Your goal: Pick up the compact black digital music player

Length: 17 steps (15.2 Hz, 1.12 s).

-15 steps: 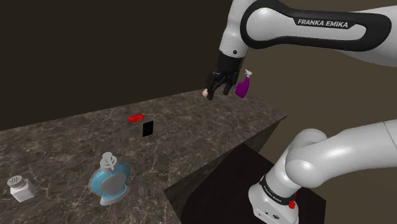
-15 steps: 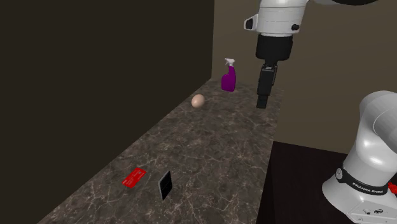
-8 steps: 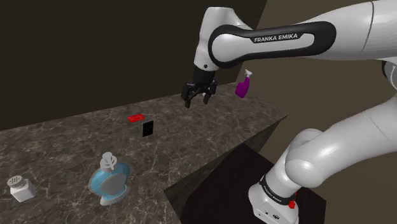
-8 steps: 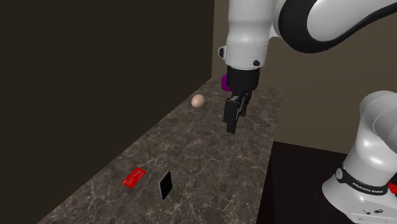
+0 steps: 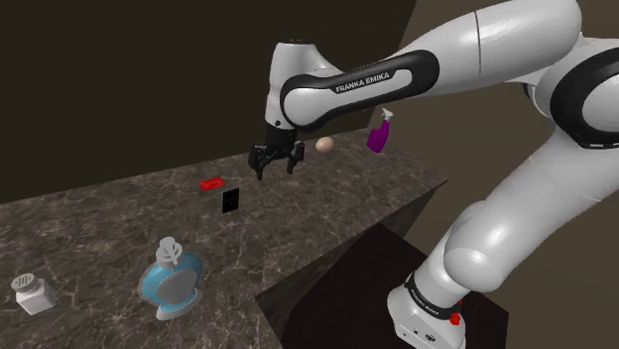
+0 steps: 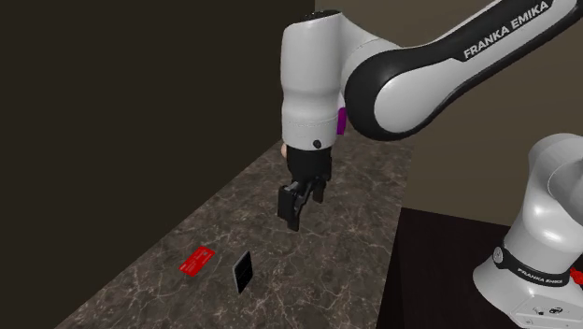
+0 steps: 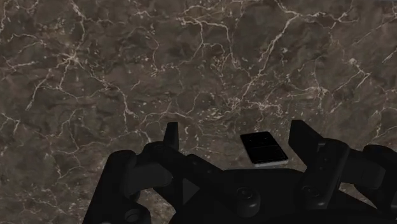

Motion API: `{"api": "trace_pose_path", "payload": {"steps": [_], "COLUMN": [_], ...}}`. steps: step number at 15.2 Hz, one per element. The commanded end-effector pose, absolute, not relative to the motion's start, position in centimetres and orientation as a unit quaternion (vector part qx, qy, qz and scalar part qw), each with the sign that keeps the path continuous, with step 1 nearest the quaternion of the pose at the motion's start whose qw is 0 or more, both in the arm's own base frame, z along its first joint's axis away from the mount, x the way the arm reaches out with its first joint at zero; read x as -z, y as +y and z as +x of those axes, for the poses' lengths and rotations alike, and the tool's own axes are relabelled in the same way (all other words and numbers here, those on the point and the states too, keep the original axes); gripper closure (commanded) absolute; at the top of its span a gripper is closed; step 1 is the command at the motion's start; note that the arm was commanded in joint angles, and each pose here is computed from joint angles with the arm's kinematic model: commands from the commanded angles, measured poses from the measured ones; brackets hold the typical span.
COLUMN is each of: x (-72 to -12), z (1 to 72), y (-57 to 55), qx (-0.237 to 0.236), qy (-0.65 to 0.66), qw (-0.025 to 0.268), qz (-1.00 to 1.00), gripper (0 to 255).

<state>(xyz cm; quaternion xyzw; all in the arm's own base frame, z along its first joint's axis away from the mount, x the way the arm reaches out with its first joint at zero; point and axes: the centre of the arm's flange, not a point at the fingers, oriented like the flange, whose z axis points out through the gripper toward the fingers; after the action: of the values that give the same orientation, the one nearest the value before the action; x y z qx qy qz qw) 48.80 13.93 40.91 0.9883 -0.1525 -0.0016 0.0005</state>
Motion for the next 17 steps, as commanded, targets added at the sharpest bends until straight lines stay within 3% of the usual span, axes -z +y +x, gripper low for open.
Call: {"api": "trace_pose_path", "payload": {"steps": [1,13,17], "x": [-39.2,-28.9,-26.8], "z": [50.8,61.9,61.9], "y": [14.7,18.9,18.9], "qx": [0.0,-0.007,-0.007], "qy": [-0.164,-0.227,-0.227], "qw": [0.002,0.011,0.011], "qz": [0.986,0.974,0.974], "gripper": [0,0,0]}}
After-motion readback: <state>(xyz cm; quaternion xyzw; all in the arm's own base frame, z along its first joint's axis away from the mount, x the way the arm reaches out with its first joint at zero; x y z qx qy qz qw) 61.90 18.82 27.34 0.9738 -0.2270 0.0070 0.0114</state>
